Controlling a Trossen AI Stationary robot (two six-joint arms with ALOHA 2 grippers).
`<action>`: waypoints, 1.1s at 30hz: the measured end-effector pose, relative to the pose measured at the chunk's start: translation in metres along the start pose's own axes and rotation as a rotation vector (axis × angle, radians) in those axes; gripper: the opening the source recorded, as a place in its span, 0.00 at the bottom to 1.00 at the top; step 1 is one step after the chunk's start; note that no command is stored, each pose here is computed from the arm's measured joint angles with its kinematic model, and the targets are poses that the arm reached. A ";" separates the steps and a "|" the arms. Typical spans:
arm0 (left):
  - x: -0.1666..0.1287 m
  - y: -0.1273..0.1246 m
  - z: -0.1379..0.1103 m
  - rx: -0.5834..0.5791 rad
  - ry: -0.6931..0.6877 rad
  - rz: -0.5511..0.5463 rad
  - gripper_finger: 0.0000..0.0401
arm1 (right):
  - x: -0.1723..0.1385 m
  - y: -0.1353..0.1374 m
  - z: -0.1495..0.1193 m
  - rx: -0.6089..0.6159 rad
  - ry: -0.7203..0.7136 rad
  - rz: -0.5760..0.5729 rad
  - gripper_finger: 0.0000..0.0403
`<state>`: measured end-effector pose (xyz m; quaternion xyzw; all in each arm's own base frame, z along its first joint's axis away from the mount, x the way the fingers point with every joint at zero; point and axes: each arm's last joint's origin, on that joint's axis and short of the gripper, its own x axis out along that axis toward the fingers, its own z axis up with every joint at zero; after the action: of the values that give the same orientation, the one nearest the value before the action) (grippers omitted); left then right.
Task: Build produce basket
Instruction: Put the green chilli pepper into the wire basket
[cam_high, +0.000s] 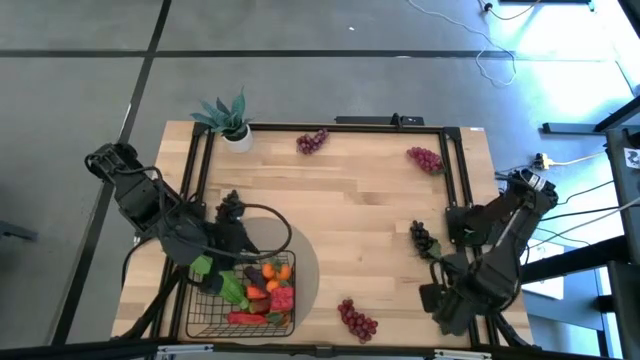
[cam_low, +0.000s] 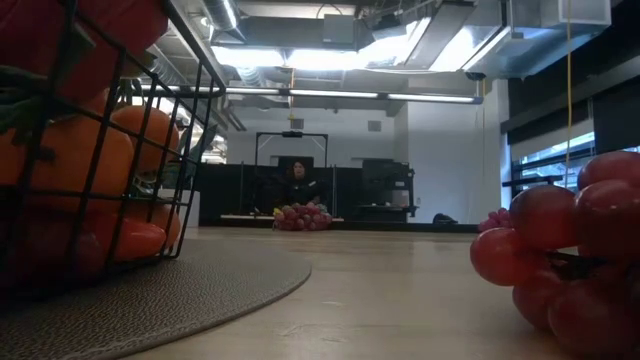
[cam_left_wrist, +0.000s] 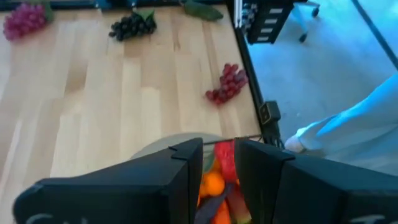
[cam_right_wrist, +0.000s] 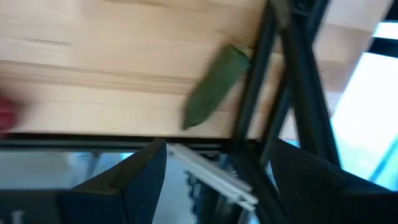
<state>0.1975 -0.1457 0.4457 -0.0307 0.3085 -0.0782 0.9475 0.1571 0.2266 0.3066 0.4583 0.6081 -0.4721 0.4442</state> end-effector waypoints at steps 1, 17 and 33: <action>0.001 -0.001 0.001 0.000 -0.010 -0.002 0.20 | 0.007 -0.001 -0.002 0.003 0.001 -0.019 0.66; 0.007 0.008 0.012 -0.057 -0.078 0.028 0.20 | 0.126 0.008 -0.003 -0.132 0.127 0.060 0.66; 0.011 0.021 0.017 -0.090 -0.090 0.072 0.20 | 0.142 0.004 0.006 -0.310 0.092 0.049 0.66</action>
<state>0.2192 -0.1266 0.4510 -0.0655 0.2699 -0.0289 0.9602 0.1356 0.2410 0.1668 0.4202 0.6820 -0.3401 0.4925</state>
